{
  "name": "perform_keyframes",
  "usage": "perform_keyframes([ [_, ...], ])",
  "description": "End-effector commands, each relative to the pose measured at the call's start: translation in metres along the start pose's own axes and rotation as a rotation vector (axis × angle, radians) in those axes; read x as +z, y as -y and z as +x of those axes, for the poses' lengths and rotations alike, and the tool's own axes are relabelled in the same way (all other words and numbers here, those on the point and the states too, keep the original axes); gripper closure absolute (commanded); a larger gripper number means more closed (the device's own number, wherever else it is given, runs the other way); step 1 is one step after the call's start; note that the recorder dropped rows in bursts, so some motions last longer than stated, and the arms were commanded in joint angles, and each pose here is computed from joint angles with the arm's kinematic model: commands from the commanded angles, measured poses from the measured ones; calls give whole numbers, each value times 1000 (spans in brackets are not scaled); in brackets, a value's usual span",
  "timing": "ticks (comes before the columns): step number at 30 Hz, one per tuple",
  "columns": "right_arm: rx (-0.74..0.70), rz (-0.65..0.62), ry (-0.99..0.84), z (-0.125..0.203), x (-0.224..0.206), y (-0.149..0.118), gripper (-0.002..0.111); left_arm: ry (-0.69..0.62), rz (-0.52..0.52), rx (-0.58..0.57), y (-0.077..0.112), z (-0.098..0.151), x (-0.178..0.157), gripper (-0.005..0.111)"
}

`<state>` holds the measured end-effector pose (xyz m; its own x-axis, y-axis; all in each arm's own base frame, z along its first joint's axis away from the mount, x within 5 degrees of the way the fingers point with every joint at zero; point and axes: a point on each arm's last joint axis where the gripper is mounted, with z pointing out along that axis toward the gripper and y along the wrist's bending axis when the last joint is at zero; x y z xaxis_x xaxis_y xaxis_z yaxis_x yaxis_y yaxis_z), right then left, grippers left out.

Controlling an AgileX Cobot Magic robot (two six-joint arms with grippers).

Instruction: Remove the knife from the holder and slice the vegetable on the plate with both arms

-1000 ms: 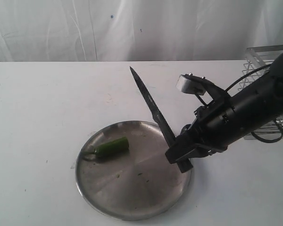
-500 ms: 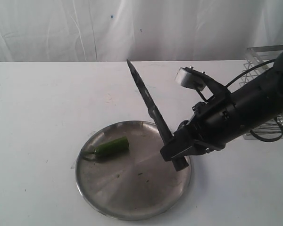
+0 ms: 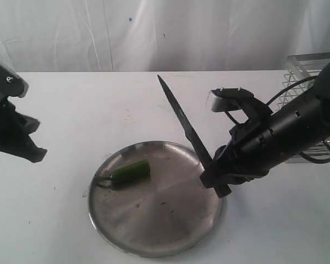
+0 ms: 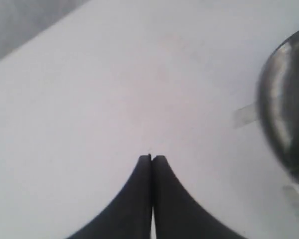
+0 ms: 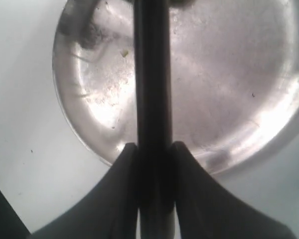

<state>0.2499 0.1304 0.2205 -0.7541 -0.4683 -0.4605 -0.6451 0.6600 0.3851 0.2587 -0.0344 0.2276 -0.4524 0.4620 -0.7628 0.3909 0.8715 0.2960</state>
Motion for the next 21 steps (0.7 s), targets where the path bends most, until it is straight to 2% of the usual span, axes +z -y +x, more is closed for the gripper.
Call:
perform_keyframes([
  [1, 7, 28, 3, 4, 1, 1, 108, -105, -258, -173, -20, 15, 3, 107],
  [3, 11, 43, 18, 2, 1, 3, 108, -80, -234, -175, -20, 8, 3, 107],
  [7, 24, 47, 26, 2, 1, 3, 108, 40, 46, -217, -3, -21, 9, 107],
  [9, 39, 51, 30, 1, 1, 4, 108, 77, 183, -203, 8, -34, 15, 107],
  [11, 39, 58, 37, 1, 1, 4, 108, 67, 286, -168, 23, -36, 28, 107],
  [12, 38, 59, 36, 1, 1, 5, 108, 57, 388, -80, 39, -34, 39, 107],
  [13, 36, 60, 35, 1, 1, 5, 108, 54, 438, -3, 49, -31, 45, 107],
  [15, 37, 59, 33, 2, 1, 5, 108, 76, 496, 165, 66, -29, 49, 107],
  [16, 37, 59, 33, 2, 1, 5, 108, 99, 508, 300, 76, -29, 50, 107],
  [18, 37, 60, 29, 3, 2, 5, 108, 132, 438, 751, 98, -25, 49, 107],
  [19, 37, 60, 29, 3, 2, 5, 108, 130, 419, 845, 103, -23, 49, 107],
  [20, 37, 60, 29, 3, 2, 5, 108, 103, 359, 996, 109, -20, 48, 107],
  [21, 37, 60, 29, 3, 2, 5, 108, 96, 337, 1045, 111, -20, 48, 107],
])
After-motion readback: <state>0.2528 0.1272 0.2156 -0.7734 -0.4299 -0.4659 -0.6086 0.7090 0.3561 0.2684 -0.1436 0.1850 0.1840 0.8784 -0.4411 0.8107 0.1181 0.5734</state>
